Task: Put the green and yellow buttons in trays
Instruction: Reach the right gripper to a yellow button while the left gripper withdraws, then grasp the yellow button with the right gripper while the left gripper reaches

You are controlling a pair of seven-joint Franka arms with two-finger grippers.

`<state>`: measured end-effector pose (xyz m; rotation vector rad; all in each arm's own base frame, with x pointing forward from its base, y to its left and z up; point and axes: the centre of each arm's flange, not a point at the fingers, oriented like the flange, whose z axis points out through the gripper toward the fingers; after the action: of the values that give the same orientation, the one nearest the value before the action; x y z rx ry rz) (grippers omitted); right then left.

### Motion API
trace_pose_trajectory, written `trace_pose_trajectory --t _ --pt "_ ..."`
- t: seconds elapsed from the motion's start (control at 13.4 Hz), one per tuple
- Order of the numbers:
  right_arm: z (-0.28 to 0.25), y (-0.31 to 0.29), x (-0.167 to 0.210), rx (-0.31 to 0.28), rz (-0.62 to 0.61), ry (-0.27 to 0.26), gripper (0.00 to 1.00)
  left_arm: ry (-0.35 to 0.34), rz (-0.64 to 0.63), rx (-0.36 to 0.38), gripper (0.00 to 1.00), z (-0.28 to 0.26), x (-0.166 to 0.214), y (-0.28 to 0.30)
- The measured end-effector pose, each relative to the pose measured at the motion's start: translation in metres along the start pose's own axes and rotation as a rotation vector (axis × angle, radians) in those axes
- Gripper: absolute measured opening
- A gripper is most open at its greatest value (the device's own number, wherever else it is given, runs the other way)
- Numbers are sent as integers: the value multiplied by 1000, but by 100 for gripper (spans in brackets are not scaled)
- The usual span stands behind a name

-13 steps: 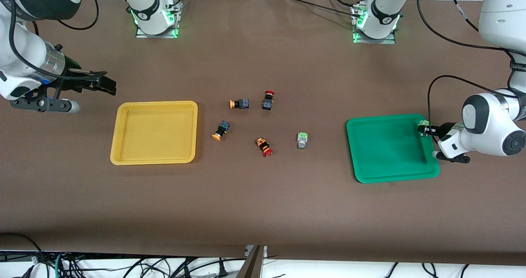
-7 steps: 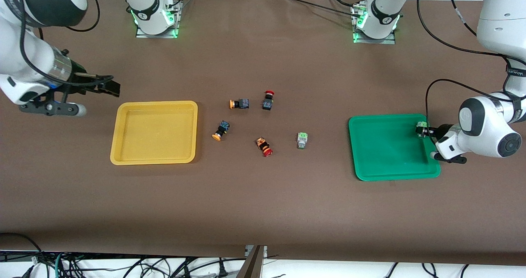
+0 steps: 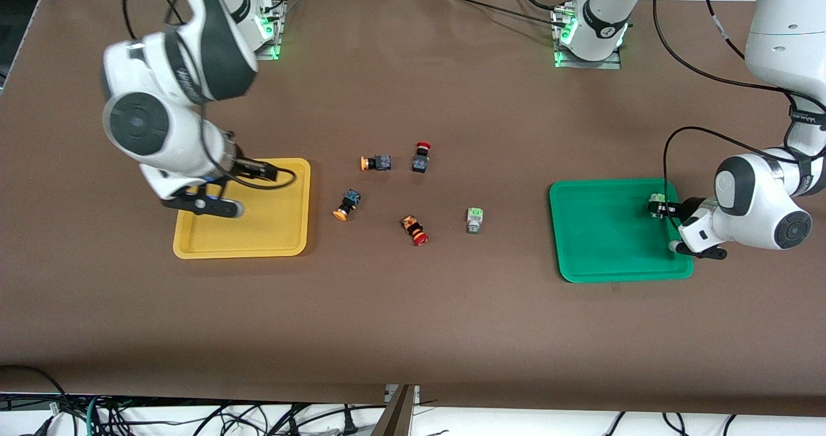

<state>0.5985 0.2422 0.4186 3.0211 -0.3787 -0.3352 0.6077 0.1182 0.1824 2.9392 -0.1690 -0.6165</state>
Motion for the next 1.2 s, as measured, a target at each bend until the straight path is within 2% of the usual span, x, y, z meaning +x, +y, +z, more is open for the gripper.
trace_pose_trajectory --t 0.22,0.3,0.52,0.67,0.9,0.97,1.05,1.2 --pt "50 -45 -2 19 150 -35 100 3 -10 -11 41 0 3 8" --pt "67 -59 -3 12 189 -37 100 4 -16 -15 47 0 4 11" --pt "130 -101 -13 4 261 -12 100 7 -32 -10 79 -2 10 31" --pt "167 -120 -20 -5 288 -2 100 -4 -21 -8 83 -18 15 51" --pt "196 -133 -24 14 315 -7 100 -52 -50 -52 87 -76 20 135" --pt "200 -132 -23 26 322 -1 100 -55 -54 -52 93 -89 21 170" --pt "206 -131 -22 36 326 9 100 -50 -41 -43 99 -96 22 206" --pt "222 -129 -20 44 330 19 100 -47 12 -36 100 -96 22 272"
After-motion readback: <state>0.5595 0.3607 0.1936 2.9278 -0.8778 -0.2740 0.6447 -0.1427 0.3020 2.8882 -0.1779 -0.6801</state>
